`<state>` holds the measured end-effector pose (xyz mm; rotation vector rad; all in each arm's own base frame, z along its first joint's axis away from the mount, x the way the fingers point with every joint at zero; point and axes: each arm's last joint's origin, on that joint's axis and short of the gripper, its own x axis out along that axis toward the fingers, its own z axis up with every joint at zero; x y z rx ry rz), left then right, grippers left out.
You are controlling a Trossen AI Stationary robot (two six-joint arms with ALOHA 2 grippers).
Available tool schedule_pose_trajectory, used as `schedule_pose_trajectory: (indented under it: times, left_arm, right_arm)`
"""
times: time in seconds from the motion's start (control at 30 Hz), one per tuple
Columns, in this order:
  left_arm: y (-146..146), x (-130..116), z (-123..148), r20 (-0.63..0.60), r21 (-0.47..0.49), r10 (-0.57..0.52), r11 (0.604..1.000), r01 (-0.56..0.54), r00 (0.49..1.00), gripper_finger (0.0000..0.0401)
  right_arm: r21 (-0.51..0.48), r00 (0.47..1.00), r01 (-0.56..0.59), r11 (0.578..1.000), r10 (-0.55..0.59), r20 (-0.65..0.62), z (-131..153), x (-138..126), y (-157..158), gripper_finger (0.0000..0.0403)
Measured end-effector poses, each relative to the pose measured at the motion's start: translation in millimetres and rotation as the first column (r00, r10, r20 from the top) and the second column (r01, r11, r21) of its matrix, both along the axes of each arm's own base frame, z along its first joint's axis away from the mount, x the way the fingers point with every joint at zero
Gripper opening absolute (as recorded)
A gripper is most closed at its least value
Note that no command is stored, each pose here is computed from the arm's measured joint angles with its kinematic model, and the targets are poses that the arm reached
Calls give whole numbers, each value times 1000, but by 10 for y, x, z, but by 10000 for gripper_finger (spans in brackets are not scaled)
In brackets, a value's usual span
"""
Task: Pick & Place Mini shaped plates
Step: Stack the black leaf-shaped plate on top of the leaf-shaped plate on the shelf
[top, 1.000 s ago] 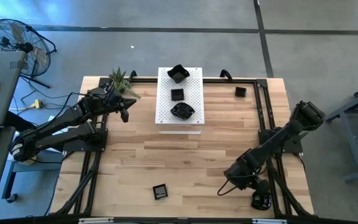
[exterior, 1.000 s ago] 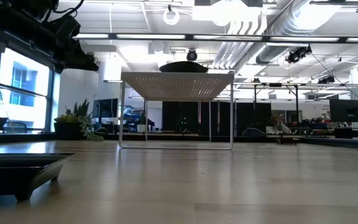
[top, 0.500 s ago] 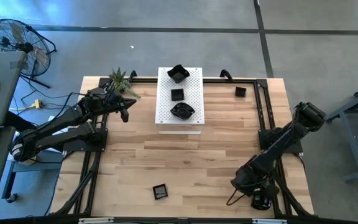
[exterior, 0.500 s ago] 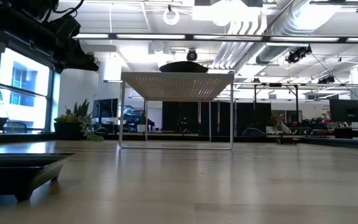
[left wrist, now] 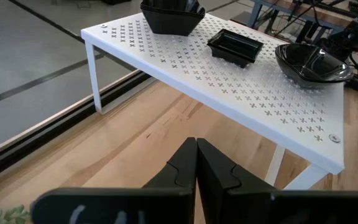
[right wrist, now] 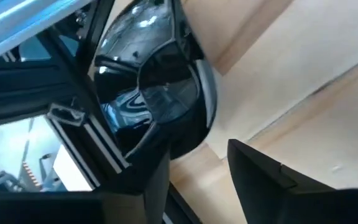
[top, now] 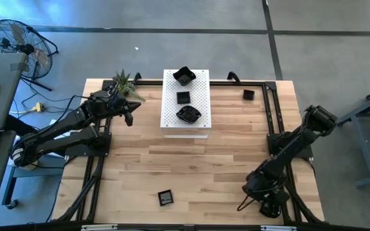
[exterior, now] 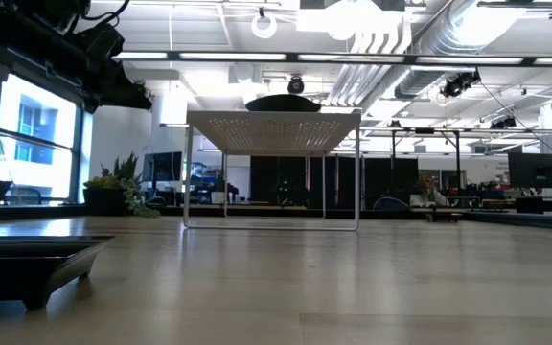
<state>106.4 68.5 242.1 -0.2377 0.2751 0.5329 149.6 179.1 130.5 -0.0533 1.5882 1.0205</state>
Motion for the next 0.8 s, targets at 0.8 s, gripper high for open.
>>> schedule_pose_trajectory:
  times: [0.8]
  left_arm:
    - [0, 0, 0, 0, 0, 1, 1000, -1, 1000, 1]
  right_arm:
    - [150, 990, 138, 979, -133, -41, 23, 91, 124, 4]
